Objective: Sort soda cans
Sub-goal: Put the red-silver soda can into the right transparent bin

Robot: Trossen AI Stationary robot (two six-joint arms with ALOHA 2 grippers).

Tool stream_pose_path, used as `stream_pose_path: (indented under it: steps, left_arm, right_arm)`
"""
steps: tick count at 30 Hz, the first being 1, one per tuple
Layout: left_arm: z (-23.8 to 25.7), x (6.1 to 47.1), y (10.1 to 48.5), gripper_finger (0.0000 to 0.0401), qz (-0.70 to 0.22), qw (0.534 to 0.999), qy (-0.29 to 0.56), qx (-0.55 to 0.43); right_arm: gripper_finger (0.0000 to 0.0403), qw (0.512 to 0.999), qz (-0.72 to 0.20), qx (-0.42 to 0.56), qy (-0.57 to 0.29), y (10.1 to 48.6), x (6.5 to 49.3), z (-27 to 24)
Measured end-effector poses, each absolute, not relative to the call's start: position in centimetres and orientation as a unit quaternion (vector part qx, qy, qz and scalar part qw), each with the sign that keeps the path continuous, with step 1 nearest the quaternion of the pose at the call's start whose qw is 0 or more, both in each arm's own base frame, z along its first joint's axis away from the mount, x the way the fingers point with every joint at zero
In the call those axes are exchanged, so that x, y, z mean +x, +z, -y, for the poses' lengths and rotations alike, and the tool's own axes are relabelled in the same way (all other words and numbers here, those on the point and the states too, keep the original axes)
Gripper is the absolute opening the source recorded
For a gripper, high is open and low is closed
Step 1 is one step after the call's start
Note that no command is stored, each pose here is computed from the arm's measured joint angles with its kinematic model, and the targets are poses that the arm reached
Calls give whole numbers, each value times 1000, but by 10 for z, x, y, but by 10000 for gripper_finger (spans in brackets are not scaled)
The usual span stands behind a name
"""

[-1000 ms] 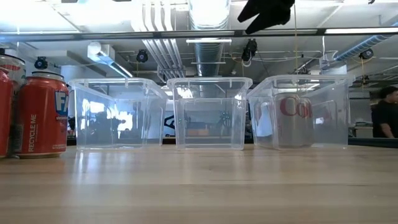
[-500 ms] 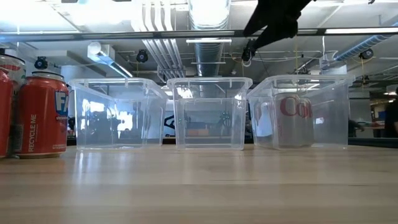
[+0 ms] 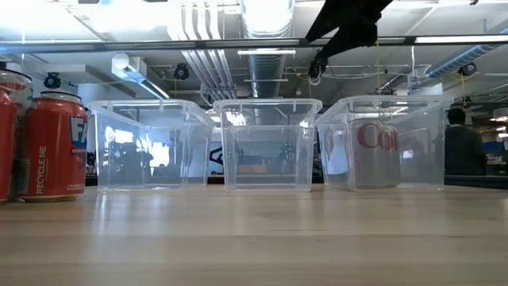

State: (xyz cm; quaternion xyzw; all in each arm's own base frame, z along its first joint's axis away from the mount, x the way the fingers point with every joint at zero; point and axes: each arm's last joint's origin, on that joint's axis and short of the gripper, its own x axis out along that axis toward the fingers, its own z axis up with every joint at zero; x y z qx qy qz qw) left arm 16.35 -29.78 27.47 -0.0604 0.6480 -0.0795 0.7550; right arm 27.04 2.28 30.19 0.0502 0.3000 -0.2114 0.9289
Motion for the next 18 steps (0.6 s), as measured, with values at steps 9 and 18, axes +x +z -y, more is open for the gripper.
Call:
stream_pose_path:
  steps: [9, 18]
  left_arm:
    - [301, 155, 272, 382, -653, 751, -79, -57]
    - [303, 147, 248, 382, -670, 735, -86, -57]
  right_arm:
    - [364, 929, -299, 55, -212, 302, 270, -23]
    - [364, 929, -298, 63, -213, 302, 270, -24]
